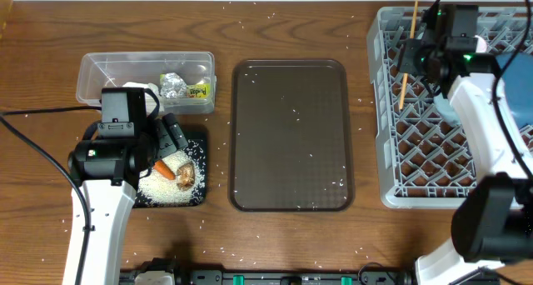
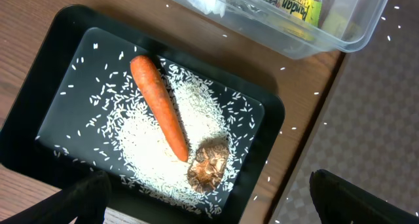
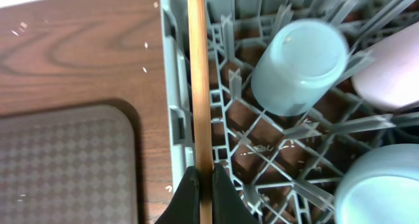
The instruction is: Sort waste into correct bins and load items into the dishwasher rack
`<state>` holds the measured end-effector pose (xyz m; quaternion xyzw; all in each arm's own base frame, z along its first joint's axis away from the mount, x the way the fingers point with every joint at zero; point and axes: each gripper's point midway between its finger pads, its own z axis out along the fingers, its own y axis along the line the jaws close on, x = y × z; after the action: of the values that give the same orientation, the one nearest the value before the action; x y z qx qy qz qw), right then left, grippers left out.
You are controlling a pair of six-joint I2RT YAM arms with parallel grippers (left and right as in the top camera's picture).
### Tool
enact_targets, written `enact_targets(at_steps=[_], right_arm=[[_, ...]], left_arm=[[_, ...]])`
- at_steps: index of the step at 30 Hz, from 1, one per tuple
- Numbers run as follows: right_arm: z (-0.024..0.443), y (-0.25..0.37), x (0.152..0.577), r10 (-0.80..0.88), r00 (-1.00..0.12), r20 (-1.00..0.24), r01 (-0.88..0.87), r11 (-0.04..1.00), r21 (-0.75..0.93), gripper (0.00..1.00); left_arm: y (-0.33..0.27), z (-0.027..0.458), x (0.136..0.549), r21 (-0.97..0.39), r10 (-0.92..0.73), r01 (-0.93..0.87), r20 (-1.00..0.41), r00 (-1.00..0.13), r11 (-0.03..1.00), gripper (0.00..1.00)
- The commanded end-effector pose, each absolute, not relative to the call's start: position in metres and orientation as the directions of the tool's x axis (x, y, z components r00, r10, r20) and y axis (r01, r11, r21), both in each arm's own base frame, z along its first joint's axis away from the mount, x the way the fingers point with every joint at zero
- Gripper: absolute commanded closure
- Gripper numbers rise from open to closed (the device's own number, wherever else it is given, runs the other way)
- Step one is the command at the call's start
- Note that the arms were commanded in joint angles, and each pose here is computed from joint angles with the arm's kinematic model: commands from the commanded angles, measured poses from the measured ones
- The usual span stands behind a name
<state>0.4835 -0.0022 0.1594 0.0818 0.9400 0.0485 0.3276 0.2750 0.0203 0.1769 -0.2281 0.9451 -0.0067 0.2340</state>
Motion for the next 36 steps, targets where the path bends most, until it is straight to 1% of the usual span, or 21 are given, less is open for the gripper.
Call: enact_targets(at_steps=[1, 5, 6, 7, 9, 10, 15, 19, 21, 22, 23, 24, 26, 27, 32, 36], right_arm=[[0.138, 0.0, 0.486, 0.162, -0.799, -0.579, 0.104, 0.986, 0.133, 0.96], [0.132, 0.0, 0.489, 0.15, -0.804, -0.575, 0.095, 0.988, 0.124, 0.86], [0.132, 0.0, 0.489, 0.146, -0.805, -0.576, 0.092, 0.988, 0.122, 0.81], [0.132, 0.0, 0.489, 0.147, -0.804, -0.576, 0.092, 0.988, 0.123, 0.72], [0.132, 0.001, 0.489, 0.147, -0.804, -0.576, 0.092, 0.988, 0.124, 0.64], [0.132, 0.001, 0.488, 0.148, -0.806, -0.573, 0.091, 0.988, 0.127, 0.62], [0.135, 0.012, 0.478, 0.147, -0.826, -0.544, 0.059, 0.983, 0.176, 0.6], [0.153, 0.024, 0.469, 0.146, -0.824, -0.548, 0.017, 0.972, 0.235, 0.5], [0.166, 0.028, 0.461, 0.149, -0.822, -0.55, 0.006, 0.968, 0.252, 0.44], [0.174, 0.028, 0.456, 0.161, -0.82, -0.549, 0.016, 0.966, 0.26, 0.35], [0.18, 0.028, 0.449, 0.171, -0.821, -0.545, 0.024, 0.964, 0.265, 0.24], [0.185, 0.028, 0.442, 0.179, -0.825, -0.536, 0.034, 0.962, 0.27, 0.17], [0.194, 0.028, 0.423, 0.203, -0.838, -0.507, 0.063, 0.958, 0.279, 0.04], [0.199, 0.029, 0.411, 0.217, -0.847, -0.485, 0.081, 0.955, 0.286, 0.01], [0.212, 0.03, 0.358, 0.226, -0.892, -0.392, 0.118, 0.953, 0.28, 0.01], [0.216, 0.025, 0.32, 0.225, -0.918, -0.327, 0.151, 0.96, 0.237, 0.01]], left_arm=[[0.022, 0.176, 0.274, -0.108, -0.431, -0.43, -0.438, -0.789, 0.896, 0.02], [0.022, 0.176, 0.274, -0.108, -0.431, -0.43, -0.438, -0.789, 0.897, 0.02], [0.022, 0.176, 0.274, -0.108, -0.431, -0.43, -0.438, -0.789, 0.896, 0.02], [0.022, 0.176, 0.274, -0.108, -0.431, -0.43, -0.438, -0.789, 0.896, 0.02], [0.022, 0.176, 0.274, -0.108, -0.431, -0.43, -0.438, -0.789, 0.896, 0.02], [0.022, 0.176, 0.274, -0.108, -0.431, -0.43, -0.438, -0.789, 0.896, 0.02], [0.022, 0.176, 0.274, -0.108, -0.431, -0.43, -0.438, -0.789, 0.897, 0.02], [0.022, 0.176, 0.274, -0.108, -0.431, -0.43, -0.438, -0.789, 0.896, 0.02], [0.022, 0.176, 0.274, -0.108, -0.431, -0.43, -0.438, -0.789, 0.897, 0.02], [0.022, 0.176, 0.274, -0.108, -0.431, -0.43, -0.438, -0.789, 0.897, 0.02], [0.022, 0.176, 0.274, -0.108, -0.431, -0.43, -0.438, -0.789, 0.897, 0.02], [0.022, 0.176, 0.274, -0.108, -0.431, -0.43, -0.438, -0.789, 0.896, 0.02], [0.022, 0.176, 0.274, -0.108, -0.431, -0.43, -0.438, -0.789, 0.896, 0.02], [0.022, 0.176, 0.274, -0.108, -0.431, -0.43, -0.438, -0.789, 0.896, 0.02], [0.022, 0.176, 0.274, -0.108, -0.431, -0.43, -0.438, -0.789, 0.897, 0.02], [0.022, 0.176, 0.274, -0.108, -0.431, -0.43, -0.438, -0.789, 0.896, 0.02]])
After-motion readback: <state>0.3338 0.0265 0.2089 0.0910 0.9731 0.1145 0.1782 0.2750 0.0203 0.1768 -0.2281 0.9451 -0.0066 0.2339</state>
